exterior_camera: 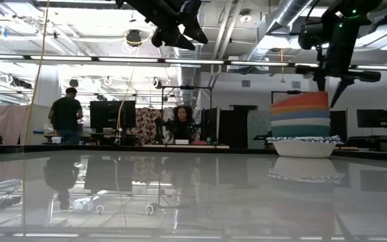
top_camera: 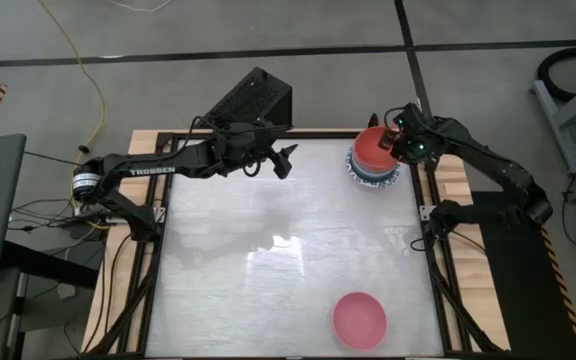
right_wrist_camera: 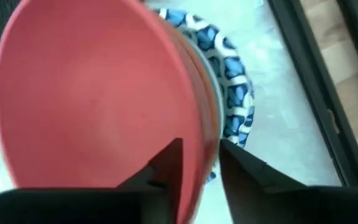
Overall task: Nest bowls inside each other
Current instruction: Stack the orange bowl into the light orange bowl, then stack the pink bowl into the orange bowl
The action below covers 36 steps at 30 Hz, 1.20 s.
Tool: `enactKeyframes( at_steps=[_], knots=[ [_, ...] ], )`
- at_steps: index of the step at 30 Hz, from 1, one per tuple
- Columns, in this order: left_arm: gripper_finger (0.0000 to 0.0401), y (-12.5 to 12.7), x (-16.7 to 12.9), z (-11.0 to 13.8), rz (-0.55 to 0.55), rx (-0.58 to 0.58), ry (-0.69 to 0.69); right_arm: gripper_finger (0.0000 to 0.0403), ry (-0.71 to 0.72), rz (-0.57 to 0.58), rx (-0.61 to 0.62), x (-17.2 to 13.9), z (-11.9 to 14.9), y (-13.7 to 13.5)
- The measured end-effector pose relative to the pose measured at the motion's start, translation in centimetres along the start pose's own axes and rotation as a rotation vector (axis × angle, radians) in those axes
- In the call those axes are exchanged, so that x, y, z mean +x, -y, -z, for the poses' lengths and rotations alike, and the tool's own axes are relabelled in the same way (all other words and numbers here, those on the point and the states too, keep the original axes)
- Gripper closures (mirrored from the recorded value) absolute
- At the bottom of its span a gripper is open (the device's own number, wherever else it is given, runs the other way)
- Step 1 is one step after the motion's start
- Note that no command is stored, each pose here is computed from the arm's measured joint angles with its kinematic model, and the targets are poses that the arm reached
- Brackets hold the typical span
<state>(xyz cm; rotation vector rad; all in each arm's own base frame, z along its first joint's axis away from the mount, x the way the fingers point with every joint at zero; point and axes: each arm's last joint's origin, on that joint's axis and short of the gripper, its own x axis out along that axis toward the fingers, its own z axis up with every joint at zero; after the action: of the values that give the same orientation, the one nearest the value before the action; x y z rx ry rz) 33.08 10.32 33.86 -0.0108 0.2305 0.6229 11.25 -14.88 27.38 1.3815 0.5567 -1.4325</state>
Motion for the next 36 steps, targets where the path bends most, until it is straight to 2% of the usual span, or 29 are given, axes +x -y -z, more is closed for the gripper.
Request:
enactKeyframes(
  at_steps=[5,11,14,17,19,22,28,36],
  knots=[
    [0.0147,0.1,0.0,0.0,0.028,0.002,-0.004,0.0215,-0.006,-0.026,-0.058,-0.2,0.0,-0.1],
    [0.0147,0.6,0.0,0.3,0.205,-0.009,-0.035,0.0164,0.046,-0.109,-0.108,-2.2,0.0,0.2],
    [0.0147,1.1,-0.2,0.2,0.370,-0.004,-0.030,0.0159,0.082,-0.167,-0.167,-3.8,0.2,0.6],
    [0.0147,2.6,-0.3,0.6,0.533,0.091,-0.021,0.0160,0.110,-0.230,-0.217,-5.1,0.9,1.1],
    [0.0147,3.9,-0.4,1.2,0.615,0.136,-0.024,0.0162,0.124,-0.271,-0.234,-6.0,1.4,1.6],
    [0.0147,6.1,0.2,2.2,0.707,0.116,-0.034,0.0163,0.139,-0.323,-0.252,-7.0,2.0,2.2],
    [0.0147,9.5,1.8,4.9,0.746,0.043,-0.098,0.0163,0.133,-0.397,-0.317,-8.3,3.3,3.1],
    [0.0147,15.0,3.3,5.7,0.814,-0.001,-0.158,0.0163,0.127,-0.421,-0.432,-8.7,4.3,3.1]
  ],
)
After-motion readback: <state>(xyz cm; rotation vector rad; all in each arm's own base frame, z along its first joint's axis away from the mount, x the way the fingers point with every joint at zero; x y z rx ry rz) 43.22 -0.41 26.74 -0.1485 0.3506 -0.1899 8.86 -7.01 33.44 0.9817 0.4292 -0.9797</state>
